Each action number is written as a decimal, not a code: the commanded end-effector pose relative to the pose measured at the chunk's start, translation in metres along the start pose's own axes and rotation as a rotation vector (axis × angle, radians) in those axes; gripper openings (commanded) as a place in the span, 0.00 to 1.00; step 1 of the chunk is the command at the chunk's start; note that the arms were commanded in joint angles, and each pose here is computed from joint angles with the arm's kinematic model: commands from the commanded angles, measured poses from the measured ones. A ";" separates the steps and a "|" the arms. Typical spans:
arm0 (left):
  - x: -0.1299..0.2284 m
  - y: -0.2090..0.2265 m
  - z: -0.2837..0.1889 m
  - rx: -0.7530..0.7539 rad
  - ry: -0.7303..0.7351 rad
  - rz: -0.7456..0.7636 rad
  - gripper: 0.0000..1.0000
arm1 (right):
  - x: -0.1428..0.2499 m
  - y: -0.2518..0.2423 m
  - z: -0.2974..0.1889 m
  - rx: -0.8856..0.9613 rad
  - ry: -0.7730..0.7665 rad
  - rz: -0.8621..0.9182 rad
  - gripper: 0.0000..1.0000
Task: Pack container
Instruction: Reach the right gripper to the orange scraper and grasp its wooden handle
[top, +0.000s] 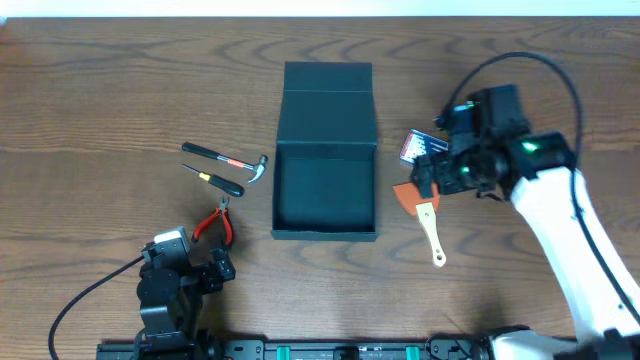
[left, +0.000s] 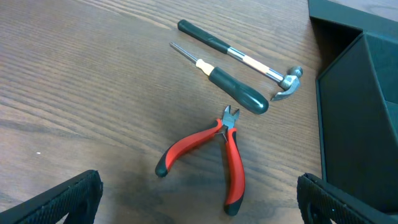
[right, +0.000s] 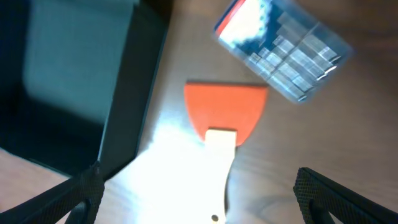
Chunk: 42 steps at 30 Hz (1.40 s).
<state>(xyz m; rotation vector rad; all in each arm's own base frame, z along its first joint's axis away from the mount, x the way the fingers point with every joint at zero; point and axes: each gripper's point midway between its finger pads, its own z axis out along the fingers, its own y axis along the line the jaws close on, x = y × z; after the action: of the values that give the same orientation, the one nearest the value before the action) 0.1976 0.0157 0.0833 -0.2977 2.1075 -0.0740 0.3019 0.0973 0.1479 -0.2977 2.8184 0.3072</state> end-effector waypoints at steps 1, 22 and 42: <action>0.002 0.000 0.001 -0.001 0.000 0.009 0.99 | 0.010 0.008 0.009 -0.023 0.077 0.009 0.99; 0.002 0.000 0.001 -0.001 0.000 0.009 0.99 | 0.101 -0.031 0.095 0.134 0.349 0.135 0.99; 0.002 0.000 0.001 -0.001 0.000 0.009 0.99 | 0.140 -0.032 0.121 0.135 0.379 0.112 0.70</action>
<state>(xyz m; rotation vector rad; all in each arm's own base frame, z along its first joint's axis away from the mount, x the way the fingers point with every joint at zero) 0.1977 0.0157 0.0834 -0.2976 2.1071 -0.0740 0.2204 0.0687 -0.0060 -0.1718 3.1929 0.0659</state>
